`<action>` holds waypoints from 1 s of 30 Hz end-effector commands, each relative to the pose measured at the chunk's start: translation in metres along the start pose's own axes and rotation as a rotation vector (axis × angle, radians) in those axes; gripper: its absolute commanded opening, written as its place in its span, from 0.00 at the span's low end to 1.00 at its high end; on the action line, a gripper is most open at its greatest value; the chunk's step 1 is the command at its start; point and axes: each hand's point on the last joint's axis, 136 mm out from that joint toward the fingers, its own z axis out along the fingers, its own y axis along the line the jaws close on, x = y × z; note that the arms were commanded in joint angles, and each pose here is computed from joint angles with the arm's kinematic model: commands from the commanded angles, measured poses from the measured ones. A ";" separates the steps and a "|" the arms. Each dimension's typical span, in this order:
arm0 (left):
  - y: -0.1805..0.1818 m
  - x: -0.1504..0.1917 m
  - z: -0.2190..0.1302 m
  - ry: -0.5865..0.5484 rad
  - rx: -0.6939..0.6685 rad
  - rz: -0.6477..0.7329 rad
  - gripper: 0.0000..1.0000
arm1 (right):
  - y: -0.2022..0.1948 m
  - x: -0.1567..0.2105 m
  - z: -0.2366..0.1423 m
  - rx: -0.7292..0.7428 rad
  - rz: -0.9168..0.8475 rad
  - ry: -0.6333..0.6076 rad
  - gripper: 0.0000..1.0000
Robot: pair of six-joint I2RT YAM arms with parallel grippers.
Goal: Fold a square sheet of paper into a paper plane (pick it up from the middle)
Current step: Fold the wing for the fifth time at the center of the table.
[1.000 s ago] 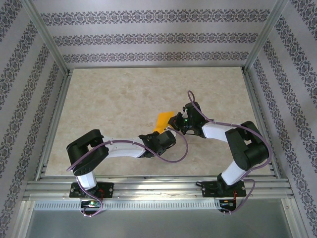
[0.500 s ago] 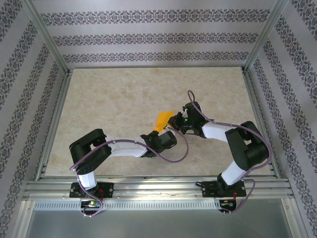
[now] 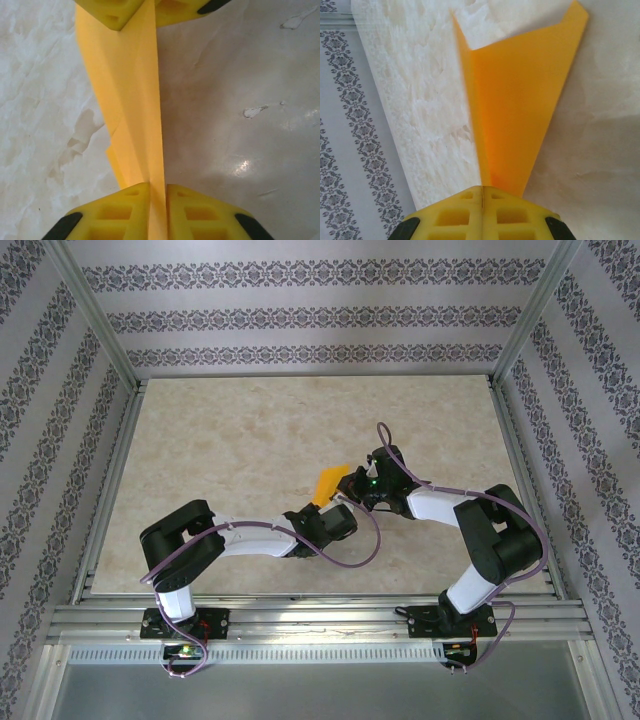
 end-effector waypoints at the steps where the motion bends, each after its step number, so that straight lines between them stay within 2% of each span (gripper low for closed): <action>1: 0.002 -0.007 -0.008 -0.016 -0.021 -0.004 0.14 | -0.002 0.005 0.001 -0.003 0.006 0.010 0.01; 11: 0.001 -0.006 -0.007 -0.010 -0.022 -0.010 0.06 | -0.003 0.006 0.000 -0.005 0.004 0.014 0.04; 14: -0.002 -0.004 -0.005 -0.005 -0.004 -0.025 0.04 | -0.002 0.006 -0.003 0.000 -0.014 0.012 0.16; 18: -0.009 0.001 -0.001 0.015 0.023 -0.051 0.04 | -0.009 0.000 -0.017 0.056 -0.071 -0.010 0.27; 21: -0.015 0.002 0.002 0.027 0.043 -0.071 0.04 | -0.021 -0.006 -0.031 0.112 -0.090 -0.042 0.28; 30: -0.025 0.004 0.011 0.059 0.079 -0.137 0.04 | -0.036 -0.019 -0.063 0.147 -0.109 -0.114 0.40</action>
